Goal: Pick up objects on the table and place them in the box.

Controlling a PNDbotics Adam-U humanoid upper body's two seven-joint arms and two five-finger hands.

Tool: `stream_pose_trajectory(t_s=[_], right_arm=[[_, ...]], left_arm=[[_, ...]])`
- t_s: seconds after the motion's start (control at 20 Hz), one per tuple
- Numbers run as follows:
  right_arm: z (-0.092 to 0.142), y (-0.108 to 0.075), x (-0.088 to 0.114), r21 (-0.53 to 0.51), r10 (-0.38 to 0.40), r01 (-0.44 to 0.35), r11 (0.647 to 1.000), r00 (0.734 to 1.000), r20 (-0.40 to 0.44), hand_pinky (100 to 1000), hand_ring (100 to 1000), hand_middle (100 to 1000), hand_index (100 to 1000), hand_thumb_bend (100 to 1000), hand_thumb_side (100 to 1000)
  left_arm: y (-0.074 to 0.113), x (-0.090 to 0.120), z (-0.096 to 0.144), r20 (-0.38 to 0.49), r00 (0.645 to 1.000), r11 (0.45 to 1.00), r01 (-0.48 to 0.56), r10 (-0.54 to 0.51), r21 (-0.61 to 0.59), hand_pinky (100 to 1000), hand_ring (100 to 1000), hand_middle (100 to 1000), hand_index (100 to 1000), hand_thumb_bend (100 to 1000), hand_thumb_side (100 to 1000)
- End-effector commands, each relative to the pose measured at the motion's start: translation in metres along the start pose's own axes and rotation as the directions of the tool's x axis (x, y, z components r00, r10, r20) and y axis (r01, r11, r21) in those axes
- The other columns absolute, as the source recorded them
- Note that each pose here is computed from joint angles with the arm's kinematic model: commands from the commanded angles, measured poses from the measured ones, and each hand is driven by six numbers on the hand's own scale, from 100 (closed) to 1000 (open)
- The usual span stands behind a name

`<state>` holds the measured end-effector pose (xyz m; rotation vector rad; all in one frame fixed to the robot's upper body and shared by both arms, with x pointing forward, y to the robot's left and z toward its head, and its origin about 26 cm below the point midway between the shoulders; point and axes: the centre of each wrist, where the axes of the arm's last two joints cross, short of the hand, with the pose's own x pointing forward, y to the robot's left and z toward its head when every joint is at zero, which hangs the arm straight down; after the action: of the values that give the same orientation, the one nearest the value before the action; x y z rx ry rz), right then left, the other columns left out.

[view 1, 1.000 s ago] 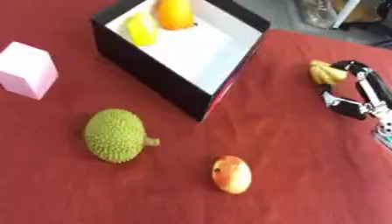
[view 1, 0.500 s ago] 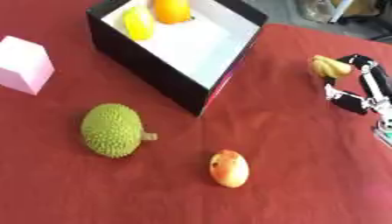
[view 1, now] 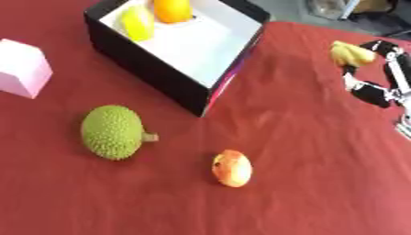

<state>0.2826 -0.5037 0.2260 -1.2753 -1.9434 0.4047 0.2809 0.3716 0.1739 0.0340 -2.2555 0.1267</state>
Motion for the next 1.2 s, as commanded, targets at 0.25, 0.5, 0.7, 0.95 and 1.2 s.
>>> stream_pose_trajectory(t_s=[0.25,0.5,0.7,0.95,1.2], right_arm=[[-0.051,-0.024,0.06,0.023,-0.076,0.073,0.997,0.981,0.178,961,821,660,696,100,100],[-0.067,-0.02,0.102,0.114,-0.15,0.12,0.986,0.942,0.301,945,813,661,698,153,100],[-0.071,-0.006,0.129,0.198,-0.182,0.114,0.973,0.912,0.369,934,810,664,699,127,100],[-0.076,0.011,0.15,0.263,-0.213,0.107,0.959,0.884,0.416,932,807,663,699,143,100],[-0.076,0.031,0.16,0.338,-0.248,0.102,0.936,0.872,0.423,943,805,661,698,100,100]], left_arm=[[0.002,0.007,-0.002,-0.011,1.0,1.0,-0.006,0.006,-0.019,775,870,792,824,107,675],[-0.007,0.011,-0.011,-0.014,0.998,0.997,-0.057,0.056,-0.057,773,865,790,823,113,677],[-0.02,0.018,-0.02,-0.002,0.994,0.988,-0.111,0.111,-0.105,772,863,790,823,110,676],[-0.034,0.03,-0.03,0.031,0.984,0.974,-0.17,0.177,-0.147,772,860,789,822,106,675],[-0.041,0.042,-0.041,0.127,0.96,0.96,-0.23,0.251,-0.162,767,848,782,817,100,668]])
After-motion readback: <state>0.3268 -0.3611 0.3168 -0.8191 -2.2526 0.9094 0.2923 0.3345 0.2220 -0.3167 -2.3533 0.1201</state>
